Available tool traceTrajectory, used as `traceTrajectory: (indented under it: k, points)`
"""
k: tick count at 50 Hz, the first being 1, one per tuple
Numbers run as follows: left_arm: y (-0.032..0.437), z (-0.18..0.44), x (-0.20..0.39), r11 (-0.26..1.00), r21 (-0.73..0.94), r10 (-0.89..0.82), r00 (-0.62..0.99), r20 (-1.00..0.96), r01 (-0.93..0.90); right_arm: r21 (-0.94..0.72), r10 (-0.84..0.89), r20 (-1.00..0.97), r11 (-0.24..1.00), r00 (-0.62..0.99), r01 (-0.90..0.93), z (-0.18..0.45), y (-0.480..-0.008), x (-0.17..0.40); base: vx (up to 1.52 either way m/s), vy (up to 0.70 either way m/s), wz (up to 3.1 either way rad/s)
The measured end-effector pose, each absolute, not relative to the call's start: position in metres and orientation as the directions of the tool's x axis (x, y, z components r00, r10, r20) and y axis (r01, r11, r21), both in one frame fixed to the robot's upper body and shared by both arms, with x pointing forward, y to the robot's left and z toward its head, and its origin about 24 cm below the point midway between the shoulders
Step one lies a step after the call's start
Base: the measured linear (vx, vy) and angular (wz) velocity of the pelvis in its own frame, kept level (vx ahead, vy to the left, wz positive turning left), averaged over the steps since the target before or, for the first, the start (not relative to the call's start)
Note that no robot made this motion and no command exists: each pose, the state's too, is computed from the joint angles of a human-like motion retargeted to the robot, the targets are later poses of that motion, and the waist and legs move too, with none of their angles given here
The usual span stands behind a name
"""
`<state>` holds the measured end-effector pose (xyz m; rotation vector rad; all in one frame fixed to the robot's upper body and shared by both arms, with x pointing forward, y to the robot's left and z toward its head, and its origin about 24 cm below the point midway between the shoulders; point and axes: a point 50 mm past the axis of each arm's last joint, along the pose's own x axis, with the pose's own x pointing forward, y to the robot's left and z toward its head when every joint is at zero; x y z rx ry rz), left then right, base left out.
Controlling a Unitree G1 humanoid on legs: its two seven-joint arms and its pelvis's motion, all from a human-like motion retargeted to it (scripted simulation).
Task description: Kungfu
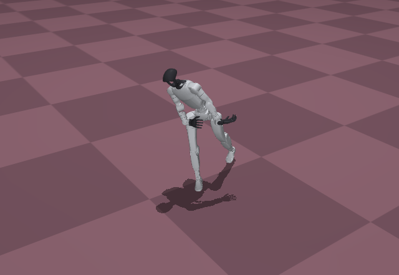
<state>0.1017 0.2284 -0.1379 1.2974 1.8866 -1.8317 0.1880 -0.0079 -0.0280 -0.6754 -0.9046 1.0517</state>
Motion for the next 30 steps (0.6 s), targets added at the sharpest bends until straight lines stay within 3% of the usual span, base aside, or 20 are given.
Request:
traceTrajectory:
  k: [8, 13, 15, 20, 25, 30]
  points:
    - [0.227, -0.125, 0.158, -0.215, -0.483, 0.402, -0.374, -0.836, 0.849, -0.819, 0.874, 0.366, 0.466, 0.320, -0.335, -0.011, -0.022, 0.217, 0.06, -0.03, 1.35]
    - [0.225, -0.123, 0.184, -0.135, -0.179, 0.241, -0.144, -0.960, 0.975, -0.852, 0.946, 0.163, 0.279, 0.281, -0.444, -0.003, -0.029, 0.238, 0.17, -0.04, 1.82]
    - [0.222, -0.126, 0.186, -0.058, -0.055, 0.176, -0.044, -0.983, 0.997, -0.820, 0.938, 0.092, 0.262, 0.334, -0.509, 0.011, -0.031, 0.257, 0.26, 0.01, 1.99]
    - [0.224, -0.130, 0.180, 0.179, 0.053, 0.026, 0.049, -0.998, 0.982, -0.689, 0.824, 0.269, 0.527, 0.499, -0.497, 0.047, -0.058, 0.281, 0.36, -0.02, 1.74]
    - [0.225, -0.127, 0.175, 0.384, -0.030, -0.192, 0.048, -0.980, 0.923, -0.433, 0.556, 0.393, 0.815, 0.733, -0.386, 0.055, -0.113, 0.288, 0.59, 0.14, 1.77]
    - [0.220, -0.108, 0.196, 0.532, -0.140, -0.445, 0.136, -0.885, 0.835, -0.177, 0.278, 0.324, 0.957, 0.905, -0.230, 0.041, -0.196, 0.271, 0.74, 0.38, 1.69]
